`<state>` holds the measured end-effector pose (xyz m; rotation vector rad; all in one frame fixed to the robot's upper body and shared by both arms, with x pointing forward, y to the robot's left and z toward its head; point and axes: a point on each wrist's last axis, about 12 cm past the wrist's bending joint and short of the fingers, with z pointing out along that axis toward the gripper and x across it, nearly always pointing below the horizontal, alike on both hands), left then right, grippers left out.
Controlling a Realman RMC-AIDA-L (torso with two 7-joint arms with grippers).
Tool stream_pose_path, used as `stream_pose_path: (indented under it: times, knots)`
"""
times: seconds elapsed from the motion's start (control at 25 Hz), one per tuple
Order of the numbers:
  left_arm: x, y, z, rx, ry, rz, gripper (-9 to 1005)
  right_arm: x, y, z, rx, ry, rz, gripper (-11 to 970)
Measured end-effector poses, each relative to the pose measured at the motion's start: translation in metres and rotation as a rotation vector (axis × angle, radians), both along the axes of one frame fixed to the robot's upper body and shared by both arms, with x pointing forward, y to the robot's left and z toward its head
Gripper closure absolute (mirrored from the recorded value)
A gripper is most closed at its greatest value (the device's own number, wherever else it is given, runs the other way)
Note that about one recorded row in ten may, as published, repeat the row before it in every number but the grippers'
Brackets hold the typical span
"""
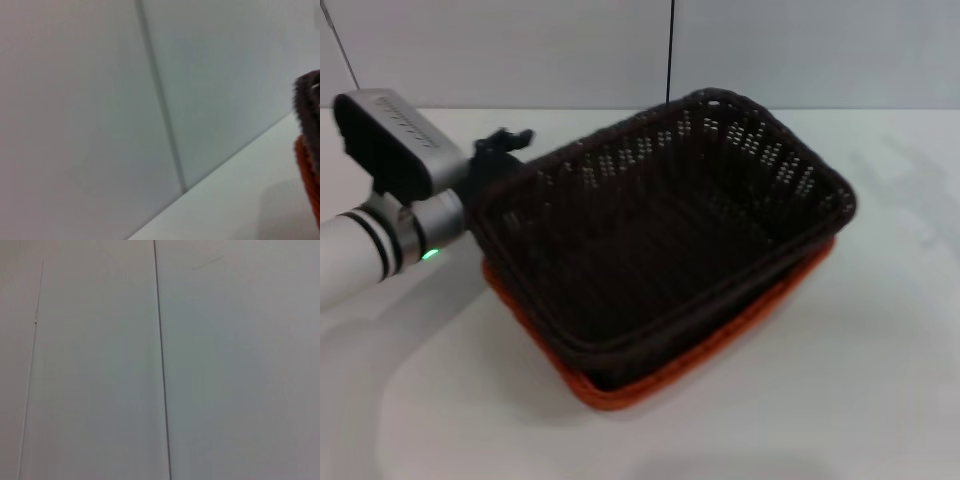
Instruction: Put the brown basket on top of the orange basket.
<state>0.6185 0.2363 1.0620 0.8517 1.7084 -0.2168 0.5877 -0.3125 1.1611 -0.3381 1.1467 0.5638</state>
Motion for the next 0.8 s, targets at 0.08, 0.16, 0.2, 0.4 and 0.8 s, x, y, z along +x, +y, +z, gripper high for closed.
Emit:
stream_pose_path:
  times: [0.08,0.16,0.2,0.4,0.8]
  knots:
    - [-0.001,-0.008,0.001,-0.005,0.003,-0.041,147,0.000,0.000,0.000,0.000,0.000,-0.002,348]
    - [-0.003,-0.014,0.002,-0.013,0.003,-0.077,147,0.000,-0.001,0.000,-0.002,-0.001,-0.004,348]
    - [-0.003,-0.017,0.003,-0.016,-0.001,-0.094,147,0.000,-0.001,0.000,-0.004,-0.003,-0.005,348]
    - [0.001,-0.014,0.013,-0.052,-0.055,-0.070,147,0.000,-0.001,0.000,-0.023,-0.014,-0.015,348]
    - [0.008,0.060,0.041,-0.300,-0.259,0.323,147,0.000,-0.006,-0.006,-0.054,-0.027,-0.074,348]
